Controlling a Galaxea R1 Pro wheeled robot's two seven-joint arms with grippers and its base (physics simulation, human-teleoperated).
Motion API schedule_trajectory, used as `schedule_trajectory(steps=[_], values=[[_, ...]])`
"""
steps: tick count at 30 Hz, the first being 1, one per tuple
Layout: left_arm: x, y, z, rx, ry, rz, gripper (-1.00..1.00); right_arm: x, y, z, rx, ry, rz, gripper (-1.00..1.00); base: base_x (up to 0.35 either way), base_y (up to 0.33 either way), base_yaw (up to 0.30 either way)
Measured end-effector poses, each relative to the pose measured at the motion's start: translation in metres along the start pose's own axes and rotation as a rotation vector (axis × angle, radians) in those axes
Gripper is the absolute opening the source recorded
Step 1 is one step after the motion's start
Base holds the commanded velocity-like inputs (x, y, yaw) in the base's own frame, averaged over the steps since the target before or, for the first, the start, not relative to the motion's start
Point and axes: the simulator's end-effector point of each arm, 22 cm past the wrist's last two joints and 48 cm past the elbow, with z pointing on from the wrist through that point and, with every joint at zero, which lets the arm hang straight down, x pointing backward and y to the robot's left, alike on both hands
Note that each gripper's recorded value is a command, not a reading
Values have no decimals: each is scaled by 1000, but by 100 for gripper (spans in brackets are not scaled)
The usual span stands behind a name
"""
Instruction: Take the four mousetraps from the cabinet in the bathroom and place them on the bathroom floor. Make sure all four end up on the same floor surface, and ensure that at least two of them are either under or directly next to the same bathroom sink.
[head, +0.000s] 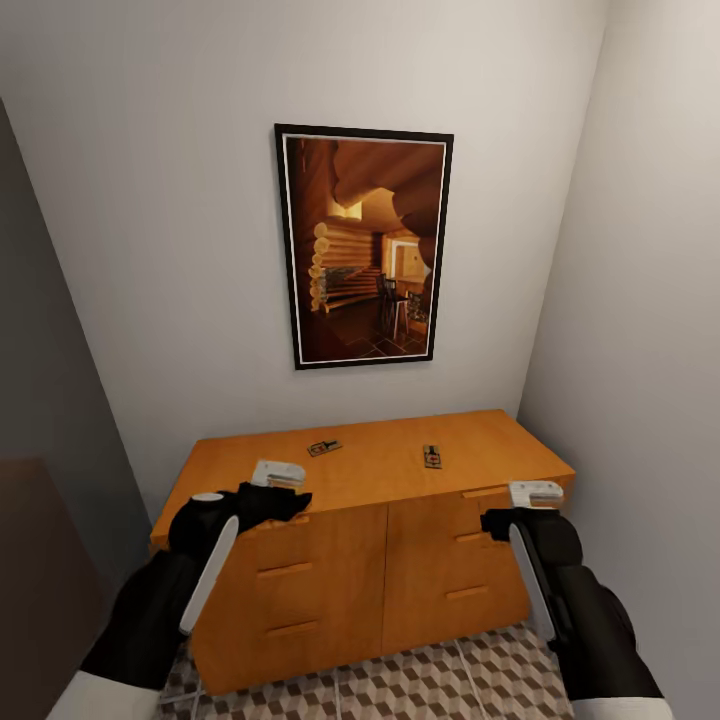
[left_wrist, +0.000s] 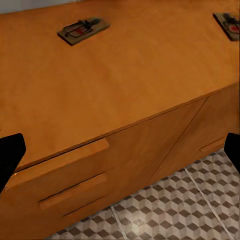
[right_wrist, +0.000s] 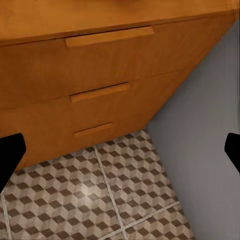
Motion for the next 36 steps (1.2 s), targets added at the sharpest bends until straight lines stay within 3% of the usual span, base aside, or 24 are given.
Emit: schedule_trajectory(steps=[4, 8, 11, 15, 21, 28, 36], values=[[-41, -2, 1, 3, -50, 9, 100, -35, 0, -3, 3, -44, 12, 100, 0, 0, 0], [-65, 1, 5, -2, -64, 15, 100, -53, 0, -2, 11, -57, 16, 100, 0, 0, 0], [-86, 13, 19, -17, -44, 19, 100, -68, 9, 4, 10, -44, 14, 100, 0, 0, 0], [-102, 29, 39, -8, 8, 18, 100, -77, 38, 13, -16, 2, 1, 100, 0, 0, 0], [-125, 39, 46, 44, 1, 28, 100, -88, 57, 22, -16, 15, -11, 100, 0, 0, 0], [-138, 43, 44, 97, -24, 90, 100, -101, 67, 27, -8, 12, -14, 100, 0, 0, 0], [-134, 53, 45, 62, 6, 184, 100, -104, 85, 24, -26, 16, -18, 100, 0, 0, 0]])
